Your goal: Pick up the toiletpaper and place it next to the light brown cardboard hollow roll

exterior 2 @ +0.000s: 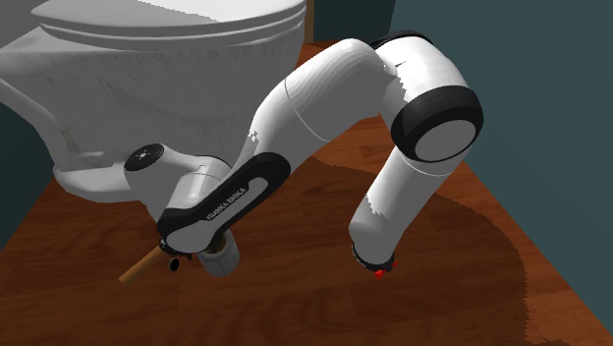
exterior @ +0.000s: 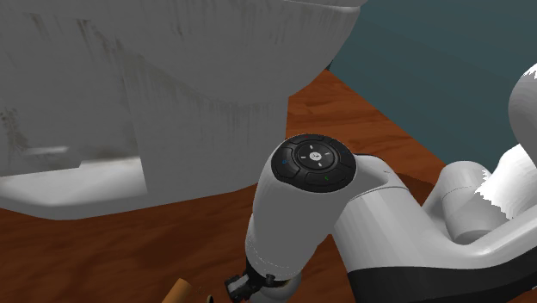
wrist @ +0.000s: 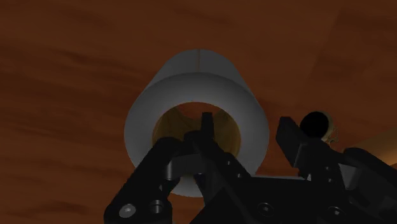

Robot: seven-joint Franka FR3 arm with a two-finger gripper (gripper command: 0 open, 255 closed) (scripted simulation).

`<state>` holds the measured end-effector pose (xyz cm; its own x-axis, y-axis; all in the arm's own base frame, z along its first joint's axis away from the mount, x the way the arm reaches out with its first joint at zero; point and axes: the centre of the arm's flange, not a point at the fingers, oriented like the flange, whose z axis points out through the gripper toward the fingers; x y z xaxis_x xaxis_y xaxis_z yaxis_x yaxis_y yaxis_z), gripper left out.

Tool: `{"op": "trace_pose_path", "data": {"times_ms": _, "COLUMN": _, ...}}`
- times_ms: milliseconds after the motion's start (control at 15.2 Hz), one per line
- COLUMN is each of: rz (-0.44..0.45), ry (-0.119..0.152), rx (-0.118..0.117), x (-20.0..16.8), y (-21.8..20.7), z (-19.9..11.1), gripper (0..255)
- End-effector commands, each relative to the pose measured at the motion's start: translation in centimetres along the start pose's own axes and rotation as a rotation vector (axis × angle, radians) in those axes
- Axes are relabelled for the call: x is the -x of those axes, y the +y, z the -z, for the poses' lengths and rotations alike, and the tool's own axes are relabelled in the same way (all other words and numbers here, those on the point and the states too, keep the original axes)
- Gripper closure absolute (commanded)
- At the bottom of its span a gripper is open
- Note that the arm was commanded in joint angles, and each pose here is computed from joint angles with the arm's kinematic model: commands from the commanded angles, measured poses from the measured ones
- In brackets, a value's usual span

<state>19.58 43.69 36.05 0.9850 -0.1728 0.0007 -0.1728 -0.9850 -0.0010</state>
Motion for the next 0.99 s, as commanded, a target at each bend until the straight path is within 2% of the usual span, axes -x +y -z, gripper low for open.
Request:
{"op": "trace_pose_path", "data": {"times_ms": 0, "rz": 0.000, "ry": 0.000, "rx": 0.000, "x": 0.0, "y": 0.0, "z": 0.0, "gripper": 0}}
{"op": "trace_pose_path", "data": {"times_ms": 264, "rz": 0.000, "ry": 0.000, "rx": 0.000, "x": 0.0, "y": 0.0, "z": 0.0, "gripper": 0}}
{"op": "trace_pose_path", "data": {"times_ms": 528, "rz": 0.000, "ry": 0.000, "rx": 0.000, "x": 0.0, "y": 0.0, "z": 5.0, "gripper": 0}}
{"op": "trace_pose_path", "data": {"times_ms": 924, "rz": 0.000, "ry": 0.000, "rx": 0.000, "x": 0.0, "y": 0.0, "z": 5.0, "gripper": 0}}
